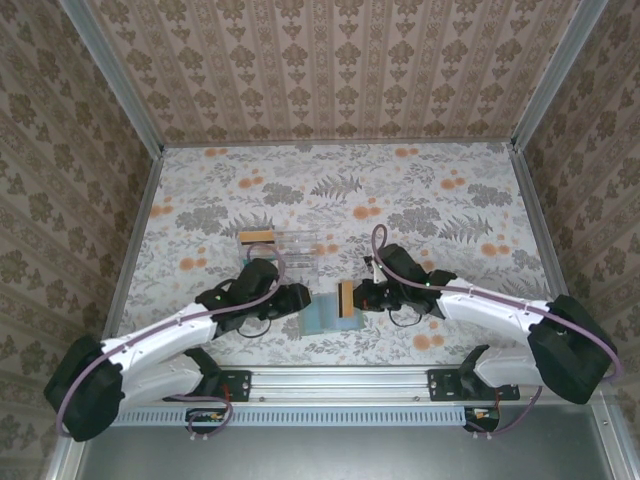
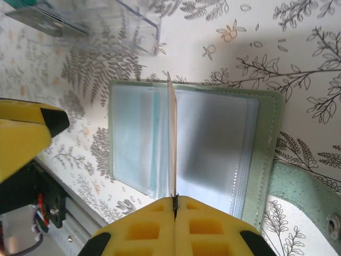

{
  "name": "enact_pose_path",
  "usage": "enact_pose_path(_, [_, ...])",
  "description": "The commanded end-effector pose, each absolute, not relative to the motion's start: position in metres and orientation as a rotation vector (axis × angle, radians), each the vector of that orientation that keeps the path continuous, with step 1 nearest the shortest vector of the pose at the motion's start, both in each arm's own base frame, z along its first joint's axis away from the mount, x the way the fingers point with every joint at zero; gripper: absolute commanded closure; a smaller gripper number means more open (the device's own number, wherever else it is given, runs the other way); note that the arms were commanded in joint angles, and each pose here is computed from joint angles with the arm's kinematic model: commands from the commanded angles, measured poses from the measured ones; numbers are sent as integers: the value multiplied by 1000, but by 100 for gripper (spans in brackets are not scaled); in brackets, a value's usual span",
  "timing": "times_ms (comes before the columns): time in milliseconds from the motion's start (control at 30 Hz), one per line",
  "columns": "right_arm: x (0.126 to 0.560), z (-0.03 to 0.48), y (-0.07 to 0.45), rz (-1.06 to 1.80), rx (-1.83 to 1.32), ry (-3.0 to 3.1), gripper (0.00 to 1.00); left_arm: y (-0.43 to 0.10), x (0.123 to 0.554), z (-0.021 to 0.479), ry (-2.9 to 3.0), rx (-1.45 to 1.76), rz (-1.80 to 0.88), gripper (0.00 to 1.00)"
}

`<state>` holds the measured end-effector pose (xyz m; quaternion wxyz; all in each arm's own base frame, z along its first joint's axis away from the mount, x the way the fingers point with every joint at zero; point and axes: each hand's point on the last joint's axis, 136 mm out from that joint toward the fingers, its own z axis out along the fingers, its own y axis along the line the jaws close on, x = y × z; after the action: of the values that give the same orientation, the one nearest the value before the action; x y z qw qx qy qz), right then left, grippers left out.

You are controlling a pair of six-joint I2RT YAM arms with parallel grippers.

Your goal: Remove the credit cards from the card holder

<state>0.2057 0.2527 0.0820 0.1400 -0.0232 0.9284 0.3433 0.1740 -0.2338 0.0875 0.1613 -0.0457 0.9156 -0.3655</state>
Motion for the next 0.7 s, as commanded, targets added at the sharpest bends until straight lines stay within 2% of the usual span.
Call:
enact_pose_path(0, [205, 97, 253, 1083, -69, 2636, 100, -248, 189, 130, 2441, -151, -1252, 37])
enact_pose_path(67, [207, 108, 255, 1132, -64, 2594, 100, -249, 193, 140, 2395, -164, -1307, 35])
enact_pose_path(233, [214, 131, 261, 1269, -58, 2509, 100, -257, 198, 153, 2319, -168, -1431, 43])
enact_pose_path(667, [227, 162, 283, 1536, -90, 2391, 100, -286, 207, 164, 2300, -106, -1577, 50])
